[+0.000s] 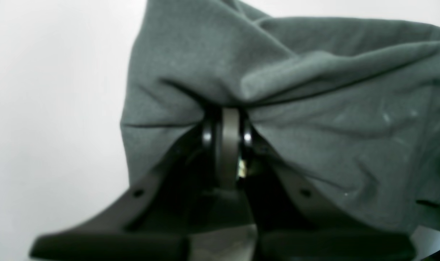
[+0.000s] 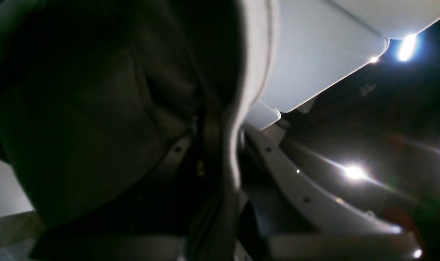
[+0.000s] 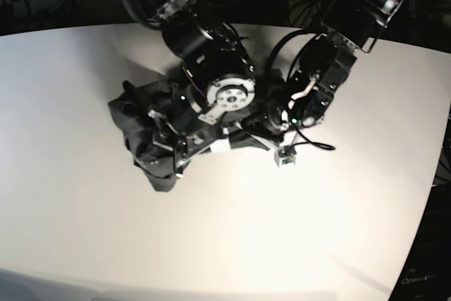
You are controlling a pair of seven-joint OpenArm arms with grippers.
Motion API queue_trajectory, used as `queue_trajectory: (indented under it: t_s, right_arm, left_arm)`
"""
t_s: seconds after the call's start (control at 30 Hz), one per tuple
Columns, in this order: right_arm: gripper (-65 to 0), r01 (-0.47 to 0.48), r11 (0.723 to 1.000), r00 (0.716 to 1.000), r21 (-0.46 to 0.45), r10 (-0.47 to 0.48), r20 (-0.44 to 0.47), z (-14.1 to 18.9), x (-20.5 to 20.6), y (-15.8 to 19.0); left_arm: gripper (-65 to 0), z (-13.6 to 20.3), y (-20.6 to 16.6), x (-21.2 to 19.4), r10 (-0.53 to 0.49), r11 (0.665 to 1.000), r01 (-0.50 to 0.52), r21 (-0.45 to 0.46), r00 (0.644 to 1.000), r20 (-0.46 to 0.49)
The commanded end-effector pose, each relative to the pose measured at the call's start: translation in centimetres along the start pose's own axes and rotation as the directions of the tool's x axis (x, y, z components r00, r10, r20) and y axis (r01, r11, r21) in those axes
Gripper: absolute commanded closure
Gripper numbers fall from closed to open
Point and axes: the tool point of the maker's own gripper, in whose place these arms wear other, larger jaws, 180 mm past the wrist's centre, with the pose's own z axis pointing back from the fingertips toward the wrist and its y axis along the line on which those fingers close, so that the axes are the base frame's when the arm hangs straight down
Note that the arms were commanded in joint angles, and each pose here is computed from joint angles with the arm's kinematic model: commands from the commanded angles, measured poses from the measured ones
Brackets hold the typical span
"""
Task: Fold the T-shirt properly
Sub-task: 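Fold the held end over toward the left gripper with the right gripper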
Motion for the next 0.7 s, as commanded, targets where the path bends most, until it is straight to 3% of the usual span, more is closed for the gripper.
queue_trajectory:
  t_s: [0.0,0.2,0.5,0.67]
  right_arm:
    - [-0.6,0.034,0.999,0.999,-0.041,-0.034,-0.018,0.7,-0.4,-1.6]
    - [-0.6,0.203,0.978,0.978,-0.046,-0.201,0.049,1.8,-1.9,-4.5]
    - [-0.6,0.314,0.947,0.948,-0.063,-0.309,0.075,2.4,-3.6,-6.4]
    - [-0.6,0.342,0.937,0.926,0.075,-0.349,0.141,1.8,-2.2,-4.7]
  left_arm:
    - [-3.1,0.2,0.4,0.5,0.005,1.000,-0.005,0.015,1.000,0.012]
    - [-3.1,0.1,0.3,0.2,0.006,1.000,-0.006,0.013,1.000,0.004]
    - [-3.1,0.1,0.2,0.1,0.005,1.000,-0.005,0.010,1.000,0.003]
    - [-3.1,0.2,-0.5,0.1,0.009,1.000,-0.009,-0.003,1.000,0.004]
